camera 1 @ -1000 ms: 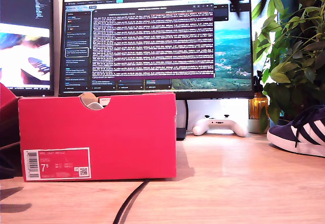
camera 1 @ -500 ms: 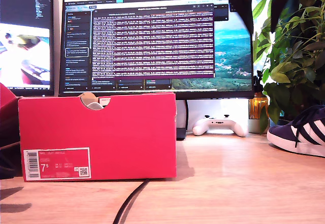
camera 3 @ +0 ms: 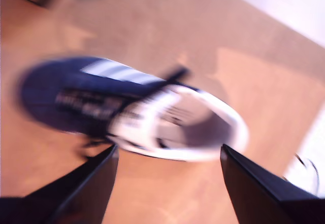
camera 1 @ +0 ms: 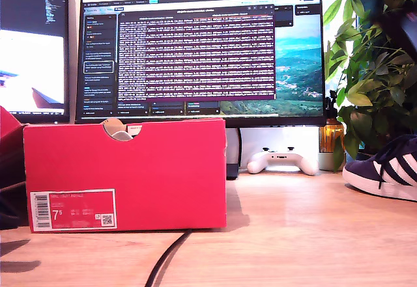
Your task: Pack the blue shoes by picking the first shoe and placing it inside the red shoebox, left side, then picking and rotating the second shoe and placing it in the shoebox
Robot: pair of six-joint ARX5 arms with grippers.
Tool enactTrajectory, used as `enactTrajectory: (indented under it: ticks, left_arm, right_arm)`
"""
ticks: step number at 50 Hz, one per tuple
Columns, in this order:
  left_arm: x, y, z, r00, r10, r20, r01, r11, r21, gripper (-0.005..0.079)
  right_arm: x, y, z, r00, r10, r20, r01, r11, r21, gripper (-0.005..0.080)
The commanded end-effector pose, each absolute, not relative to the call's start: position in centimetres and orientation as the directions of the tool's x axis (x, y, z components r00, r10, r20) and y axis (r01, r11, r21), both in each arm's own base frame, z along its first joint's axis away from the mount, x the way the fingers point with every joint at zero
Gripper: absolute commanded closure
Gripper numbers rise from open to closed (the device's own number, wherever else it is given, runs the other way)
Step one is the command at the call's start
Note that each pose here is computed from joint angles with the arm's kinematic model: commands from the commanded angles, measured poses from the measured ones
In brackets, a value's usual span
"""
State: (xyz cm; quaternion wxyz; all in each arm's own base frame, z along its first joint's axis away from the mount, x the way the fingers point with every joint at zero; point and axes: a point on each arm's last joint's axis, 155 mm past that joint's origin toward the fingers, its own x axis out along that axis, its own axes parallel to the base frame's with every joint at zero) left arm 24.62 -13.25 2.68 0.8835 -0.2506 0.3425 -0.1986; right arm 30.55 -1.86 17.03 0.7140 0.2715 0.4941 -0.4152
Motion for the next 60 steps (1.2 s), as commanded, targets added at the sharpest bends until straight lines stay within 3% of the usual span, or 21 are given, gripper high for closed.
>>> enactTrajectory:
  ticks: [1, 28, 41, 60]
  left_arm:
    - [24.1, -13.2, 2.0, 0.677, -0.523, -0.518, 0.18, 0.799, -0.573, 0.0764]
    - [24.1, -13.2, 2.0, 0.677, -0.523, -0.518, 0.18, 0.8, -0.573, 0.0764]
    - [24.0, -13.2, 1.9, 0.675, -0.523, -0.521, 0.178, 0.8, -0.573, 0.0764]
    - [23.7, -13.1, 1.5, 0.663, -0.519, -0.539, 0.165, 0.804, -0.571, 0.0764]
  right_arm:
    - [29.3, -2.6, 17.3, 0.173, -0.328, -0.929, 0.884, 0.467, 0.0, 0.0164]
    - [24.7, -4.9, 13.9, 0.038, -0.344, -0.938, 0.925, 0.366, -0.097, 0.0164]
    - [26.4, -4.9, 11.2, 0.096, -0.319, -0.943, 0.924, 0.38, -0.034, 0.0164]
    - [25.4, -5.4, 7.6, 0.053, -0.274, -0.96, 0.938, 0.345, -0.047, 0.0165]
